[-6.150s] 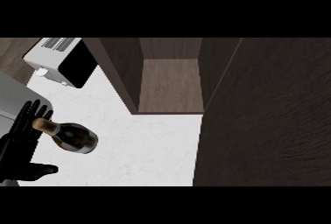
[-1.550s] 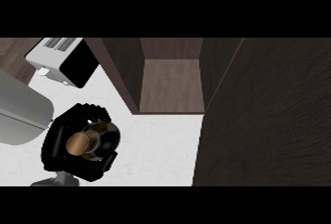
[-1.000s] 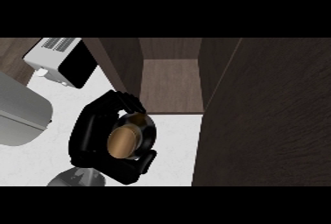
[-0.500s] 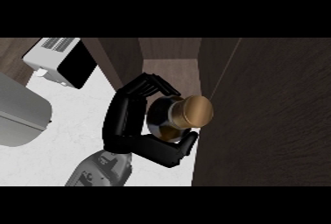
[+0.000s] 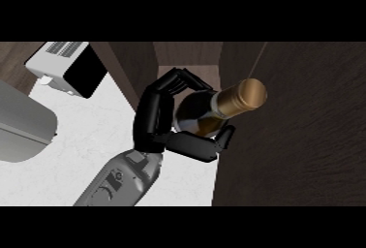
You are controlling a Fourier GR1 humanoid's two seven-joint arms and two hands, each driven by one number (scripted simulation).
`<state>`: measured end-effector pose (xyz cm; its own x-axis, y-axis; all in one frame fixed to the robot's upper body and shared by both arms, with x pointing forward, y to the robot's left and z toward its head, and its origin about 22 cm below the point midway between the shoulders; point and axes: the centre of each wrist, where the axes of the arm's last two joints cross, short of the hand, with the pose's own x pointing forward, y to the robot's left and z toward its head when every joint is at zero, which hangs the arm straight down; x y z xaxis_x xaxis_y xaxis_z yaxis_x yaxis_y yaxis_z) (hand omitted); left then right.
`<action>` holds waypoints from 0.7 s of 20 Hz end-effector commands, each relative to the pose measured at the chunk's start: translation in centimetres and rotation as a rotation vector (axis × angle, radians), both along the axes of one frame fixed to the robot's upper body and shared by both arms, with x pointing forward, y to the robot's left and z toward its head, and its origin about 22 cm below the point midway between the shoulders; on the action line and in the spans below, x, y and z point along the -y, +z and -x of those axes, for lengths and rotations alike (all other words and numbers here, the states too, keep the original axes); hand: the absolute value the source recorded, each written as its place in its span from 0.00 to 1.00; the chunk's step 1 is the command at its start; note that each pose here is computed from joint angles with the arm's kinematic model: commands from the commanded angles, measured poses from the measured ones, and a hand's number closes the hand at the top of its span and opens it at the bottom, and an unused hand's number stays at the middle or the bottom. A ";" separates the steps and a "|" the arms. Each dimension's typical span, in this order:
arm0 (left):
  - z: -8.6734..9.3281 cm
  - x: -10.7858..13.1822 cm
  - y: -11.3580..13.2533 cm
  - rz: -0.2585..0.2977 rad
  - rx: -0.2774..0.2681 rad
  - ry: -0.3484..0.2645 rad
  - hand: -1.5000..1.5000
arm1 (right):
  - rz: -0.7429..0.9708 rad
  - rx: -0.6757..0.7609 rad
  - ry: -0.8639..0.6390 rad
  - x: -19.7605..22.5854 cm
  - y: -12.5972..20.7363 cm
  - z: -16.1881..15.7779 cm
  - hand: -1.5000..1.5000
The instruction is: Pick up the wine, place it into the cabinet and close the cabinet
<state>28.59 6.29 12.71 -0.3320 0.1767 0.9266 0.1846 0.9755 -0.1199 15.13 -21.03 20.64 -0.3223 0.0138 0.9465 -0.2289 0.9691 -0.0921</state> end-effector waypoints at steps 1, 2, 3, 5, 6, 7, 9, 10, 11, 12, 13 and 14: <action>-0.9 0.7 0.5 -0.003 -0.002 0.017 1.00 | -0.017 0.045 0.027 1.2 1.1 2.8 0.00; -0.3 1.0 0.1 -0.024 -0.010 0.018 1.00 | -0.014 0.038 0.020 0.3 0.6 1.7 0.00; 0.0 2.0 0.4 -0.009 0.004 0.053 1.00 | -0.021 0.042 0.031 1.0 -0.4 1.6 0.00; 0.4 1.3 -0.8 0.014 -0.018 0.040 1.00 | 0.009 0.034 0.036 1.1 1.1 3.4 0.00; -1.7 -0.3 -2.2 0.031 -0.041 0.039 1.00 | 0.003 0.029 0.024 1.9 1.0 2.3 0.00; -1.2 -0.2 -1.8 0.033 -0.030 0.046 1.00 | -0.023 0.059 0.016 1.7 1.1 2.5 0.00; -1.4 0.6 -2.7 0.047 -0.033 0.058 1.00 | -0.006 0.055 0.026 1.6 0.7 1.7 0.00; -0.8 0.5 -3.1 0.057 -0.052 0.061 1.00 | -0.021 0.042 0.034 0.3 1.4 3.1 0.00; -1.6 -0.4 -2.2 0.084 -0.043 0.070 1.00 | -0.009 0.041 0.017 0.3 1.2 2.6 0.00; -2.4 -1.1 -4.4 0.081 -0.063 0.061 1.00 | -0.020 0.074 0.018 1.1 0.8 2.3 0.00; -2.3 -0.4 -3.3 0.094 -0.048 0.062 1.00 | -0.008 0.041 0.029 1.0 1.4 3.0 0.00; -1.3 0.6 -4.9 0.061 -0.053 0.071 1.00 | -0.021 0.048 0.028 1.1 0.8 0.3 0.00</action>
